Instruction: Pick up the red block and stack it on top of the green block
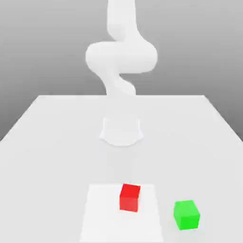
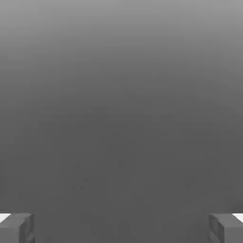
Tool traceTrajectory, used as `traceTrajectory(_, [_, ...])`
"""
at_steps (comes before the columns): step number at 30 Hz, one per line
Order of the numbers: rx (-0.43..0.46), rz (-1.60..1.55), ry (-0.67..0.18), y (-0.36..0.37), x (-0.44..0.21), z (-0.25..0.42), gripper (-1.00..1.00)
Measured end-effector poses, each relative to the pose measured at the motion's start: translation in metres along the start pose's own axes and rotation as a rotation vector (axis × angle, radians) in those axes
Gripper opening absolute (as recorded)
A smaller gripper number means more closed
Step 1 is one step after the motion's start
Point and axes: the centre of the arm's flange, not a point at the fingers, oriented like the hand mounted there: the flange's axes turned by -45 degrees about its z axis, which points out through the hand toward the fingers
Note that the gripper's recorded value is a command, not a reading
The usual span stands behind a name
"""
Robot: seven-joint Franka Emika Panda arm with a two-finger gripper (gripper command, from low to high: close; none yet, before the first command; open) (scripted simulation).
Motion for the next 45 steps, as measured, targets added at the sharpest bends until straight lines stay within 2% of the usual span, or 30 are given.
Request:
traceTrajectory(4, [0.044, 0.060, -0.160, 0.003, -0.031, 0.104, 0.00])
traceTrajectory(9, [0.045, 0.116, -0.353, -0.003, -0.097, 0.213, 0.00])
traceTrajectory(14, [-0.012, 0.153, -0.538, -0.007, -0.188, 0.294, 0.00])
traceTrajectory(19, [-0.114, 0.170, -0.684, -0.001, -0.280, 0.340, 0.00])
traceTrajectory(28, [-0.132, 0.170, -0.705, 0.005, -0.334, 0.390, 0.00])
traceTrajectory(29, [-0.132, 0.170, -0.706, 0.005, -0.337, 0.393, -1.00])
traceTrajectory(36, [-0.132, 0.170, -0.705, 0.004, -0.336, 0.392, -1.00])
traceTrajectory(45, [-0.128, 0.159, -0.706, -0.001, -0.296, 0.347, -1.00])
